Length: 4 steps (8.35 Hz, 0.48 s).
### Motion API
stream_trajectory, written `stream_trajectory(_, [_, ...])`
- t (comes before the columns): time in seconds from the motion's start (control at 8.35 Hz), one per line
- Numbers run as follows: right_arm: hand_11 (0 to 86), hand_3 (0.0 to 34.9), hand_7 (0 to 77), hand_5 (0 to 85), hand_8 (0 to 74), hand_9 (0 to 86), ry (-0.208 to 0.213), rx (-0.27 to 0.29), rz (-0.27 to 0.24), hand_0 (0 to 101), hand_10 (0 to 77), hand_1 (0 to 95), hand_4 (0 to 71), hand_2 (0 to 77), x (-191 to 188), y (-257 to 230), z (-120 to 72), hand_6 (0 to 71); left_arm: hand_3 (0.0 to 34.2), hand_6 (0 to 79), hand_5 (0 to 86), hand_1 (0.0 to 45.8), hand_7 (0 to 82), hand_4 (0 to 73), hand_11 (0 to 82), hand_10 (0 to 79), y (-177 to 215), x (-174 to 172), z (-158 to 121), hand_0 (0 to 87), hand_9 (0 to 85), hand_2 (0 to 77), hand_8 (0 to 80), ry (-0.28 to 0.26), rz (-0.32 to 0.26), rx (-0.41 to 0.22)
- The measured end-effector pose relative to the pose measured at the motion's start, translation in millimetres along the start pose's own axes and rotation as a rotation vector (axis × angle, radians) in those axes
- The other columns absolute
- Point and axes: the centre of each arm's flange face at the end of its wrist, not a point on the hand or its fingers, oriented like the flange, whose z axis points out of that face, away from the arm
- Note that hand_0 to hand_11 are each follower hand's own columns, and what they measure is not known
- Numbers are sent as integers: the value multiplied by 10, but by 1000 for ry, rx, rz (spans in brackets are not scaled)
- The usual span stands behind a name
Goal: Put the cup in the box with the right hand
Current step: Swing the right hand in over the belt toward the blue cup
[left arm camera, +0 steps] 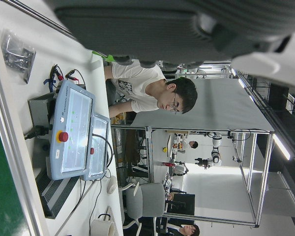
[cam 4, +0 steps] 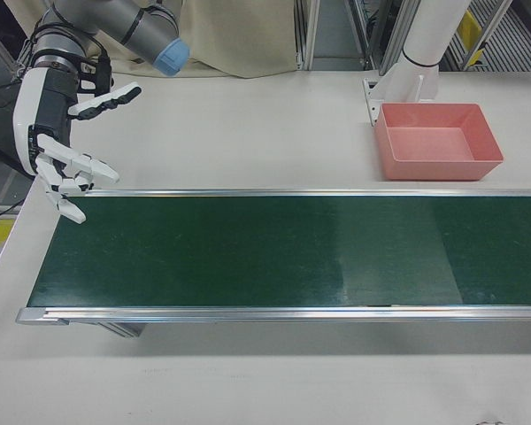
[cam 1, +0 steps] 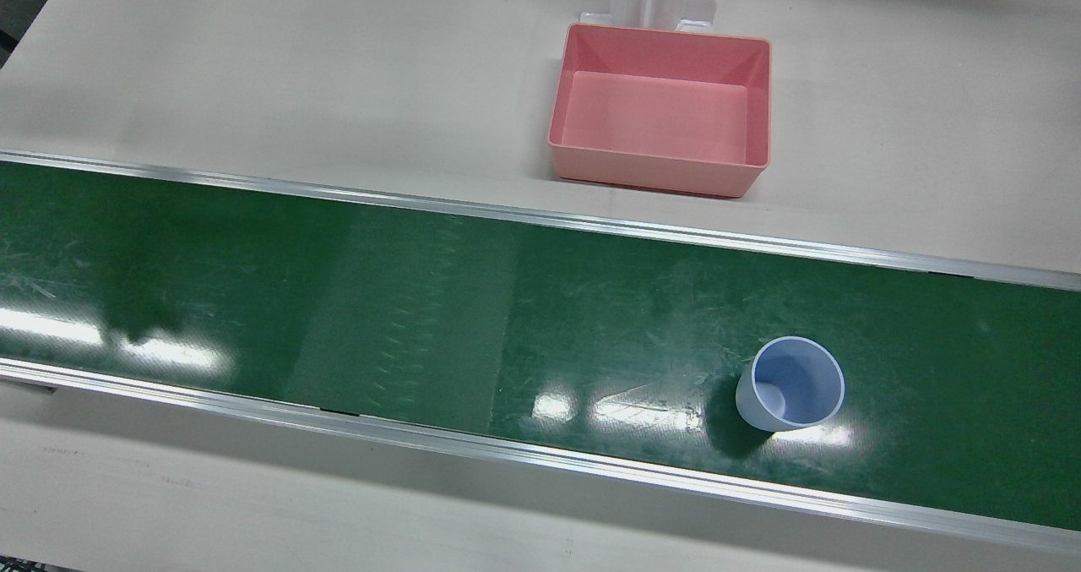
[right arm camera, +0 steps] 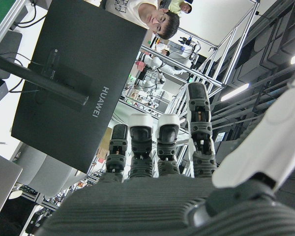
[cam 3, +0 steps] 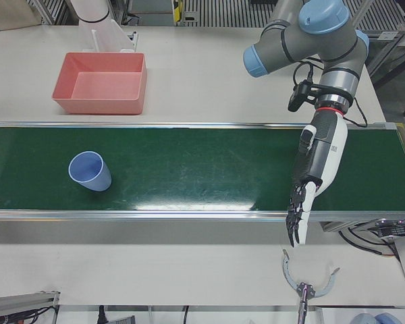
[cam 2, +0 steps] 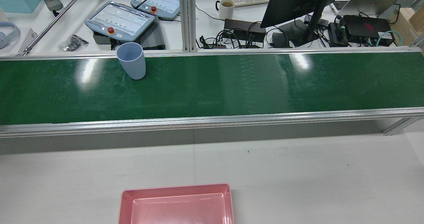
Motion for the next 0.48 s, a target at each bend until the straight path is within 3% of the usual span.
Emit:
stream_trajectory(0.24, [229, 0, 698, 38, 431, 698, -58, -54, 49, 398, 153, 5, 333, 16, 484, 509, 462, 316, 0, 0, 0, 5, 0, 0, 0, 0, 8, 0, 2, 0, 0, 5, 0, -1, 0, -1])
stream_trajectory(0.36, [240, 0, 698, 55, 431, 698, -96, -87, 99, 418, 169, 5, 415, 16, 920, 948, 757, 316, 0, 0, 0, 5, 0, 0, 0, 0, 11, -3, 3, 0, 5, 5, 0, -1, 0, -1])
stream_trajectory(0.48, [240, 0, 698, 44, 425, 687, -116, -105, 151, 414, 169, 5, 415, 16, 1391, 1391, 957, 316, 0, 0, 0, 5, 0, 0, 0, 0, 15, -3, 2, 0, 0, 5, 0, -1, 0, 0])
